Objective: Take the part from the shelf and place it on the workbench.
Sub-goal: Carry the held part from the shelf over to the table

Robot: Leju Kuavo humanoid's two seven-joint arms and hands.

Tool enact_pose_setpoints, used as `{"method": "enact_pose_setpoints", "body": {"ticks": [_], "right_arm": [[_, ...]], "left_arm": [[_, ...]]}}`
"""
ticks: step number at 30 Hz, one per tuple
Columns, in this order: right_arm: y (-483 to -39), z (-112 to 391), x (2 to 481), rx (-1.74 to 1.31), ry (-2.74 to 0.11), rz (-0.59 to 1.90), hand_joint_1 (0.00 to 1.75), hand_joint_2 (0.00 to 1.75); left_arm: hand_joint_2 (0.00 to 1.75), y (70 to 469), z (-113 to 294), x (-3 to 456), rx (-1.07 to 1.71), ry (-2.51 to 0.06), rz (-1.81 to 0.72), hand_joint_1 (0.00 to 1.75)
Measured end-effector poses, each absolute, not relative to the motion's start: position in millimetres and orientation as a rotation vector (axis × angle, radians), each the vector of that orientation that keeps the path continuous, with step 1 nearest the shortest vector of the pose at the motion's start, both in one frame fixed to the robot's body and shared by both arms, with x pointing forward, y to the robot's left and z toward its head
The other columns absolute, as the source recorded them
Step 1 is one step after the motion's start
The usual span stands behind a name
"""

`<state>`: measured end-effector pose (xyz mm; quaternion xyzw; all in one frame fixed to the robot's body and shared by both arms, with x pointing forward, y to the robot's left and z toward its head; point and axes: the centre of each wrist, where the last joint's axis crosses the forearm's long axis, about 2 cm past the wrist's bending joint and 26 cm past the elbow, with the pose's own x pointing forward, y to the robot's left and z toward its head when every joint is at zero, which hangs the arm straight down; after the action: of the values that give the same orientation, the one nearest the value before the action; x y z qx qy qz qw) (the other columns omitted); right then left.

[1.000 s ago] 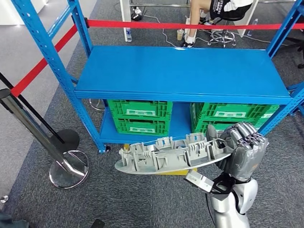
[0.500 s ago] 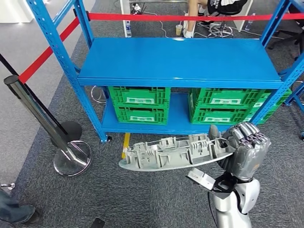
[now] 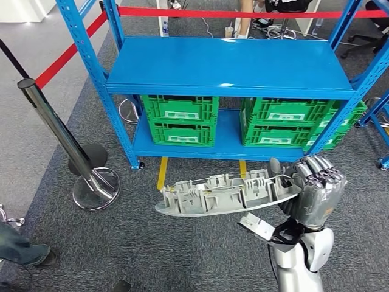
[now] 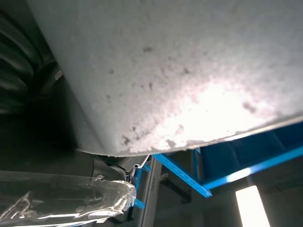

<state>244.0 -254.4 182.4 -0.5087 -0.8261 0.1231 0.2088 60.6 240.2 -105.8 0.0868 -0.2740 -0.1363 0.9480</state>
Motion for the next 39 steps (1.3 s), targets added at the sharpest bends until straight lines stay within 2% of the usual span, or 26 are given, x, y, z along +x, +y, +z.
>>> {"method": "enact_pose_setpoints", "body": {"ticks": [39], "right_arm": [[-263.4,174.5,235.7,-1.439,-2.246,0.349,1.75,1.75]], "left_arm": [[0.0,250.0,-106.8,59.7,0.186,-0.564,-0.273,0.0]]}}
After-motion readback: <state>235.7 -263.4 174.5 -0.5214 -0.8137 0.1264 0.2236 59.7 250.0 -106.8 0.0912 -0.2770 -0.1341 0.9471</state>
